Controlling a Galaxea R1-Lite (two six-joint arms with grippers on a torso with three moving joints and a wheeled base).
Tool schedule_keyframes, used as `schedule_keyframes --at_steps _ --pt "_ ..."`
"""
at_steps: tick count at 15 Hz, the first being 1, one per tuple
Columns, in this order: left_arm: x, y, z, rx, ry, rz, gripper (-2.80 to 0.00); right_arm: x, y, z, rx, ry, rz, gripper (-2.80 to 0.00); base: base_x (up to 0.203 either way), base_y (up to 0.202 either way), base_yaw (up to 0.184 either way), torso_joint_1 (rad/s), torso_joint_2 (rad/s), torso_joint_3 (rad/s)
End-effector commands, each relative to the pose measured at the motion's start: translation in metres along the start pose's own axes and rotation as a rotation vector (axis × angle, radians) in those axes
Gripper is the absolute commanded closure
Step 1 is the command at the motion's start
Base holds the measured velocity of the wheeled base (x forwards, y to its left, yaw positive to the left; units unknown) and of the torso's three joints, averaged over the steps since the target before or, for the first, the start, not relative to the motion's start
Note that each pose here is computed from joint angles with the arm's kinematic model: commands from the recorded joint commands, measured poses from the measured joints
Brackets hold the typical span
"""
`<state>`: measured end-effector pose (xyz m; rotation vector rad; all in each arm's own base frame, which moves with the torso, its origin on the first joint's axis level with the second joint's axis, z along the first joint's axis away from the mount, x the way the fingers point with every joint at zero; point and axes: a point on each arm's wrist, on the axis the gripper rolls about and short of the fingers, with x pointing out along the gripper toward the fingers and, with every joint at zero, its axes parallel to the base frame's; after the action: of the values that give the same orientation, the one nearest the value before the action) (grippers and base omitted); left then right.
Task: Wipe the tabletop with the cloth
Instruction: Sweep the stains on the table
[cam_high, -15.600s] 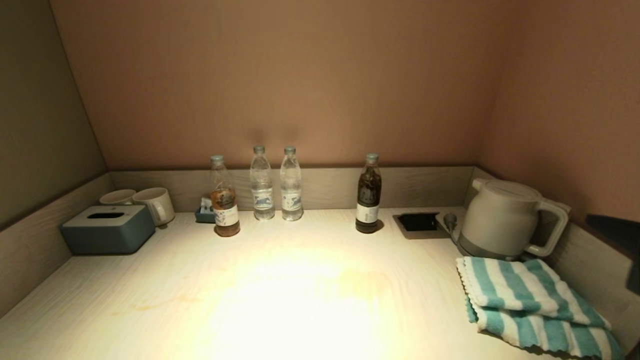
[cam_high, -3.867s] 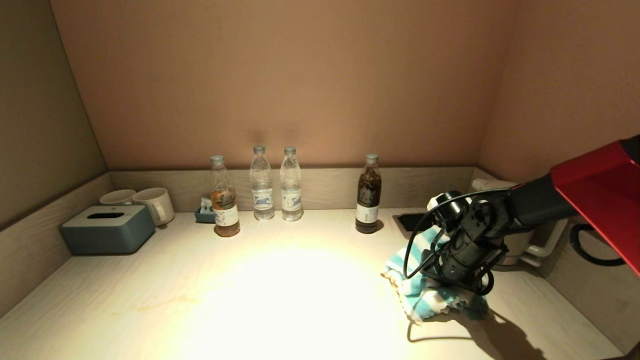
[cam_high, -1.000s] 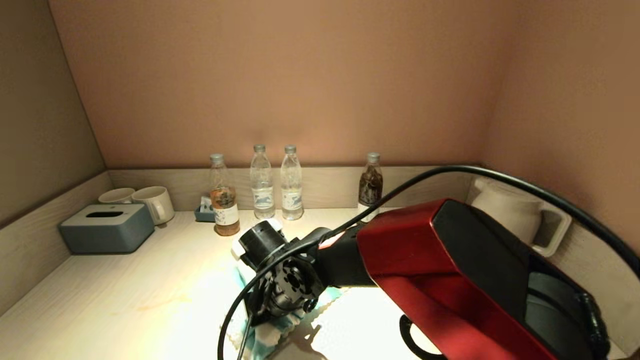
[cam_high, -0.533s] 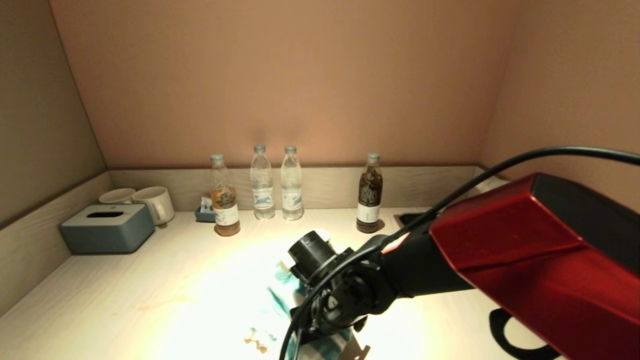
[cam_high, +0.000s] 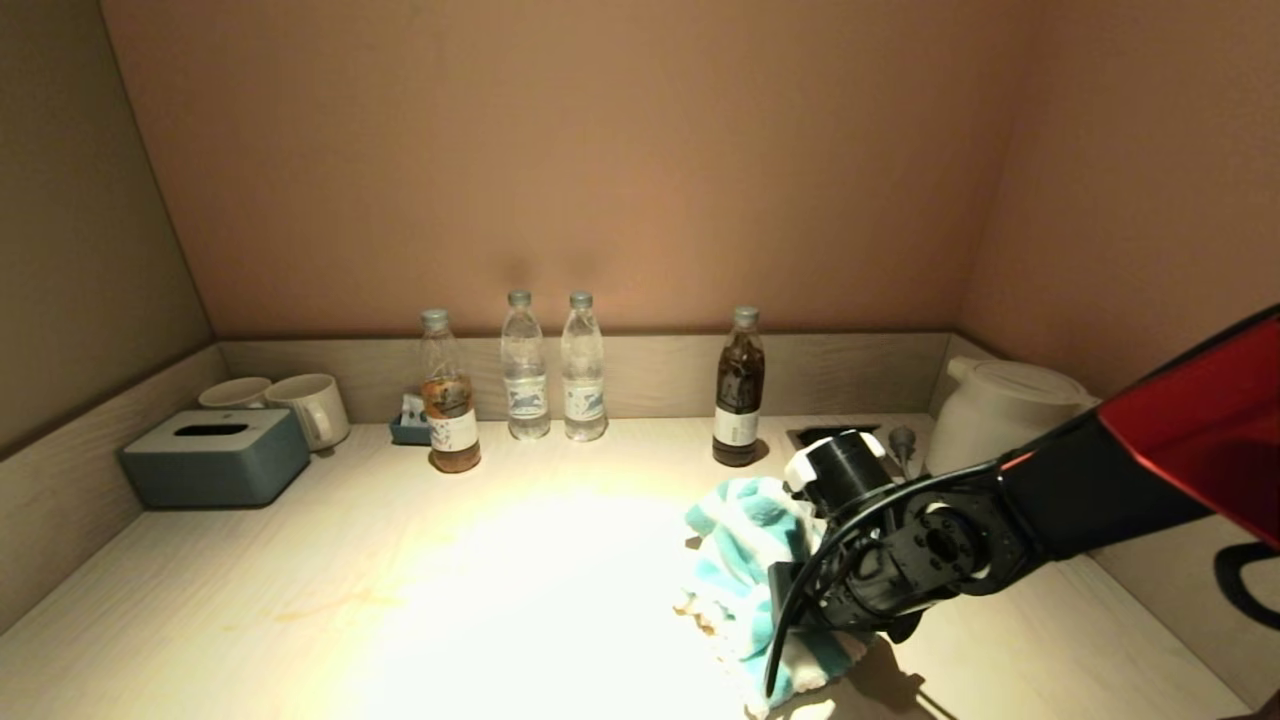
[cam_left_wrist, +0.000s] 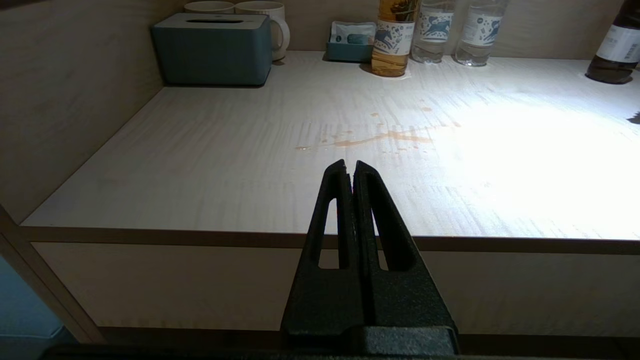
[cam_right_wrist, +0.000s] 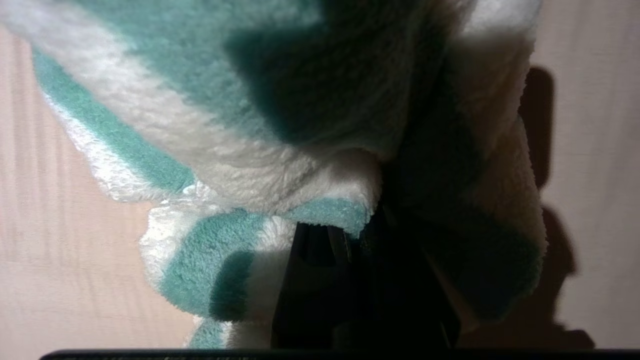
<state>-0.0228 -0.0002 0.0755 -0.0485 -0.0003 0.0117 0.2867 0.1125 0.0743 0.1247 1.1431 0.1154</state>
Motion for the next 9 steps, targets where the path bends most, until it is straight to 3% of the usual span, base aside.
schedule_keyframes --at_steps 1,9 --pt "0.0 0.0 0.0 -0.001 0.002 0.001 0.0 -0.007 -0.034 0.0 0.076 -0.063 -0.014 0.0 0.0 0.0 0.0 0.0 0.0 0.0" --pt "0.0 0.0 0.0 -0.001 0.002 0.001 0.0 -0.027 -0.093 -0.011 0.207 -0.092 -0.076 0.0 0.0 0.0 0.0 0.0 0.0 0.0"
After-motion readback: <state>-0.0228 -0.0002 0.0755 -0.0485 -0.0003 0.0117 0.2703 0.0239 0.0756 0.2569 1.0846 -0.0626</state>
